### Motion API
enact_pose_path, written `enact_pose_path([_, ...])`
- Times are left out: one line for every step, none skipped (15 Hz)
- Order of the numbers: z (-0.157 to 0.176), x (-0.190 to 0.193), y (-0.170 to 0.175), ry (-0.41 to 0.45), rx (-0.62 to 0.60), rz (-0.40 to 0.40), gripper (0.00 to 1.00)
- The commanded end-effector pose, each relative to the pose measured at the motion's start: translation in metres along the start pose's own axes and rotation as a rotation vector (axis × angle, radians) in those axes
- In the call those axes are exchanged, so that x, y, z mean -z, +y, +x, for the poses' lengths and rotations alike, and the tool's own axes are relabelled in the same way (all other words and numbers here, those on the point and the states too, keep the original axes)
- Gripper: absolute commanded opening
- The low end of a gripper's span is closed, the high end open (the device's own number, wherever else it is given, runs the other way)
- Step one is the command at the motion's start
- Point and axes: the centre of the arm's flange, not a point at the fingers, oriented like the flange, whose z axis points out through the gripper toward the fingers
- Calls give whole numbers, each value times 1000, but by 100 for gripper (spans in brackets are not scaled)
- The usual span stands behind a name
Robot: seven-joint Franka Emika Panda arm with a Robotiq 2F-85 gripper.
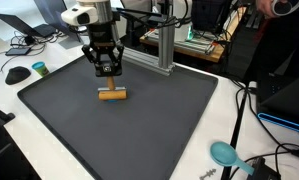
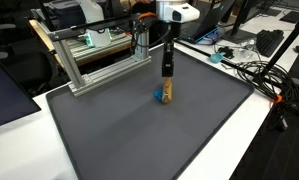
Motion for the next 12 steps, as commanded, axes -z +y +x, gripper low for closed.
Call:
enact_pose_path([-7,-45,-3,-106,28,49,22])
enact_pose_path([-7,-45,-3,-109,33,52,22])
enact_pose_path([-7,-47,-4,-116,37,54,22])
enact_pose_path([-7,-48,-4,-123,41,55,22])
enact_pose_path([-7,-49,-5,-127,45,58,22])
enact_pose_path([-7,-50,-5,-130,49,60,22])
enact_pose_path([-8,-50,-5,-133,51,63,22])
enact_pose_path([-8,-51,-5,-134,55,65,22])
enact_pose_path([-8,-51,-5,-135,56,66,22])
enact_pose_path([-9,-52,-5,-137,60,70,22])
enact_pose_path([-9,-53,-5,-141,63,72,22])
enact_pose_path([-10,-53,-5,-146,67,76,22])
